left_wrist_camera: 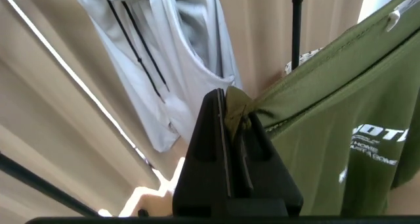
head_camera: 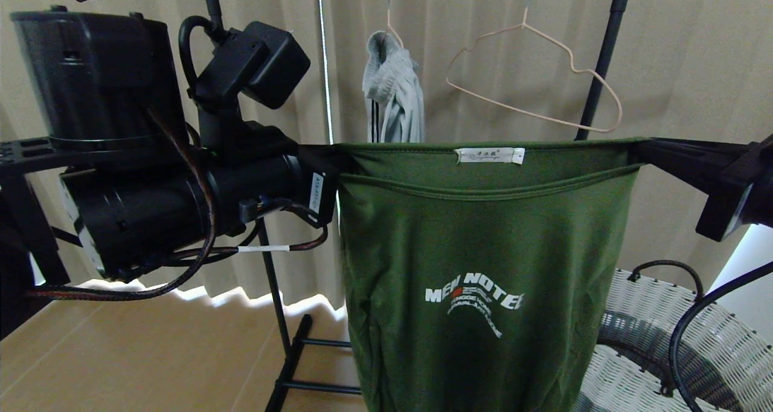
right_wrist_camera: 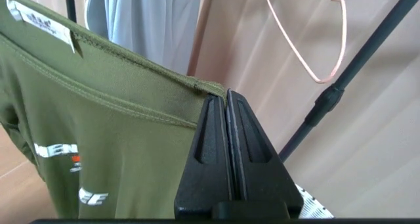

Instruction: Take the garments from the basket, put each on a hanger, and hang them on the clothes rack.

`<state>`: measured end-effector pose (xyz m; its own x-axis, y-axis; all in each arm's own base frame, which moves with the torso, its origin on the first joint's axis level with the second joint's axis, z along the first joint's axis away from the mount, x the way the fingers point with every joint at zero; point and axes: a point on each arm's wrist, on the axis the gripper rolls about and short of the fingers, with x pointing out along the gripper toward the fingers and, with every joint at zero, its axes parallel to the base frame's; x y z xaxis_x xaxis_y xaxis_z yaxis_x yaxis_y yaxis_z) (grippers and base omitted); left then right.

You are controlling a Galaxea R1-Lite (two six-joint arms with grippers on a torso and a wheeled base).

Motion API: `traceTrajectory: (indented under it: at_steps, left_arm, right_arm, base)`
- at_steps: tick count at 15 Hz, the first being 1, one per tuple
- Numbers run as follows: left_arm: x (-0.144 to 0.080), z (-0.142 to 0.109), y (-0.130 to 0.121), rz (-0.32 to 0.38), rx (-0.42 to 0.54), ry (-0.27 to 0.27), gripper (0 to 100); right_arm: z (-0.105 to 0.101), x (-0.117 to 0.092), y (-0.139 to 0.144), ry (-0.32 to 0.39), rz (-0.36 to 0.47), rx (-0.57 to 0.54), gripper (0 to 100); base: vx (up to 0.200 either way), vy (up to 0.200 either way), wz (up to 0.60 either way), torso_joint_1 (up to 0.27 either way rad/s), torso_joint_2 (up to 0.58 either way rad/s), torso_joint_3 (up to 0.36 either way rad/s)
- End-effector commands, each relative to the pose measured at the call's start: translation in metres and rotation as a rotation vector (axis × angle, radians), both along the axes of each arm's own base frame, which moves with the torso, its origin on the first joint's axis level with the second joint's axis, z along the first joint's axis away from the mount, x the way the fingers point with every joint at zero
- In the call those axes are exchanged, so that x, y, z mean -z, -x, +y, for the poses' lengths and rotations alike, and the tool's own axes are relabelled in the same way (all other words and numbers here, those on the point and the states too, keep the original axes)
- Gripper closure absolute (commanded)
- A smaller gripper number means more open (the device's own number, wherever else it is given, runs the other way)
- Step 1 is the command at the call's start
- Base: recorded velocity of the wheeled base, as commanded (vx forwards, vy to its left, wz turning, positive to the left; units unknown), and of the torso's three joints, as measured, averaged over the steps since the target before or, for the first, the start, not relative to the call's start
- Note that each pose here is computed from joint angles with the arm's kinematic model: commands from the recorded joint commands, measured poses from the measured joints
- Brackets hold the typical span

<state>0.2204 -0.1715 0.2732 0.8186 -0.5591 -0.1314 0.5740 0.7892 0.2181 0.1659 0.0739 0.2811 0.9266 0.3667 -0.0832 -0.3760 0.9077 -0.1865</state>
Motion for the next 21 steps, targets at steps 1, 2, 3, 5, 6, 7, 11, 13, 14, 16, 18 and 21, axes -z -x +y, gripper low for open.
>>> traceTrajectory:
  at_steps: [1, 2, 3, 5, 6, 7, 11, 13, 14, 16, 18, 21]
  left_arm:
    - [0.001, 0.002, -0.002, 0.002, -0.009, 0.000, 100]
    - [0.001, 0.002, -0.002, 0.001, -0.011, -0.001, 100]
    - [0.001, 0.002, -0.002, 0.003, -0.011, -0.003, 100]
    - [0.007, 0.004, -0.002, 0.017, -0.015, -0.013, 100]
    - [0.008, 0.004, -0.002, 0.020, -0.015, -0.016, 100]
    - [0.008, 0.005, -0.003, 0.022, -0.021, -0.017, 100]
    - [0.012, 0.012, -0.007, 0.029, -0.049, -0.025, 100]
    - [0.021, 0.018, -0.011, 0.045, -0.076, -0.037, 100]
    - [0.028, 0.026, -0.016, 0.043, -0.110, -0.032, 100]
    - [0.031, 0.037, -0.022, 0.031, -0.162, -0.022, 100]
    - [0.035, 0.051, -0.028, 0.036, -0.225, -0.015, 100]
    - [0.043, 0.055, -0.028, 0.054, -0.242, 0.001, 100]
  right_arm:
    - [0.000, 0.001, 0.000, 0.005, 0.007, -0.002, 100]
    - [0.000, 0.003, 0.000, 0.011, 0.017, -0.002, 100]
    - [0.000, 0.003, 0.000, 0.012, 0.021, -0.004, 100]
    - [0.001, 0.006, 0.000, 0.017, 0.031, -0.005, 100]
    - [0.001, 0.006, 0.000, 0.017, 0.032, -0.005, 100]
    - [0.000, 0.007, 0.001, 0.024, 0.047, -0.005, 0]
    - [0.000, 0.011, 0.002, 0.027, 0.060, -0.003, 0]
    - [0.000, 0.015, 0.001, 0.023, 0.059, -0.003, 0]
    - [0.000, 0.019, 0.002, 0.018, 0.048, -0.005, 0]
    - [0.000, 0.023, 0.002, 0.013, 0.040, -0.004, 0]
    - [-0.002, 0.025, 0.005, 0.010, 0.035, -0.006, 0]
    - [-0.004, 0.024, 0.011, 0.003, 0.023, -0.006, 0]
  base:
    - [0.000, 0.000, 0.00, 0.000, 0.00, 0.000]
    - [0.000, 0.000, 0.00, 0.000, 0.00, 0.000]
    - [0.000, 0.000, 0.00, 0.000, 0.00, 0.000]
    - [0.000, 0.000, 0.00, 0.000, 0.00, 0.000]
    - [0.000, 0.000, 0.00, 0.000, 0.00, 0.000]
    - [0.000, 0.000, 0.00, 0.000, 0.00, 0.000]
    - [0.000, 0.000, 0.00, 0.000, 0.00, 0.000]
    - [0.000, 0.000, 0.00, 0.000, 0.00, 0.000]
    - [0.000, 0.000, 0.00, 0.000, 0.00, 0.000]
    - [0.000, 0.000, 0.00, 0.000, 0.00, 0.000]
    - [0.000, 0.000, 0.00, 0.000, 0.00, 0.000]
    - [0.000, 0.000, 0.00, 0.000, 0.00, 0.000]
